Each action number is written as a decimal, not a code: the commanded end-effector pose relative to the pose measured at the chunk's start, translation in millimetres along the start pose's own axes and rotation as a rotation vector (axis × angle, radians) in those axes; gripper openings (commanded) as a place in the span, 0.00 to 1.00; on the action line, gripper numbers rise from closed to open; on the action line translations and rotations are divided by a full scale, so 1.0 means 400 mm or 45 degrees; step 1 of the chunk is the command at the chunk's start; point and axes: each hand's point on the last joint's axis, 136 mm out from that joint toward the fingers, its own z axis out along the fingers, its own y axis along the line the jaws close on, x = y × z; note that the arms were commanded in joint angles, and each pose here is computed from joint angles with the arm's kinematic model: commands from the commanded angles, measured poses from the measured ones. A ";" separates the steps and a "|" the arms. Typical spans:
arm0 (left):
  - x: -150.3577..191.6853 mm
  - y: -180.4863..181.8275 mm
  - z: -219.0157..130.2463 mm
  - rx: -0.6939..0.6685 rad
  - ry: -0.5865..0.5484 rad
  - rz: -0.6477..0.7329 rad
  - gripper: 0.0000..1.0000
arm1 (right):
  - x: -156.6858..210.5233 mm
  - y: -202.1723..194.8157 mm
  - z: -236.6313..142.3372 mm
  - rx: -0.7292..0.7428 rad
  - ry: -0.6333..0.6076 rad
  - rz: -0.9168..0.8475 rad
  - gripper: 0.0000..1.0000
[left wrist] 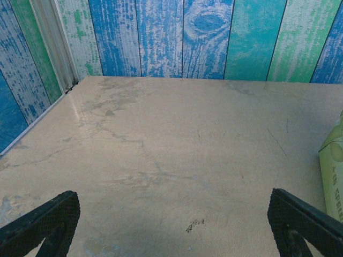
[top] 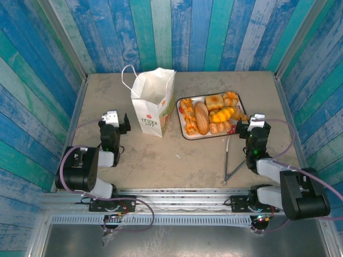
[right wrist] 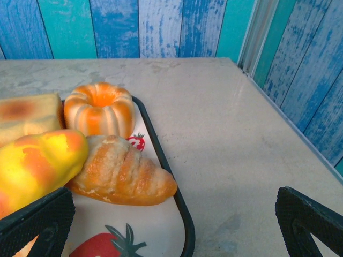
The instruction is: Take the fake bread out of the paper bag
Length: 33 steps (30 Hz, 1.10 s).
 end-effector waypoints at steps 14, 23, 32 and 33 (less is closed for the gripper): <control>-0.006 0.003 0.011 -0.007 -0.012 -0.002 0.94 | 0.017 0.033 0.115 -0.010 0.072 -0.040 1.00; -0.004 0.003 0.011 -0.006 -0.009 -0.002 0.94 | 0.023 0.039 0.122 -0.022 0.098 -0.056 1.00; -0.007 0.003 0.011 -0.009 -0.015 -0.003 0.94 | 0.023 0.040 0.123 -0.022 0.098 -0.060 1.00; -0.005 0.003 0.011 -0.009 -0.011 -0.003 0.94 | 0.023 0.039 0.123 -0.021 0.098 -0.057 1.00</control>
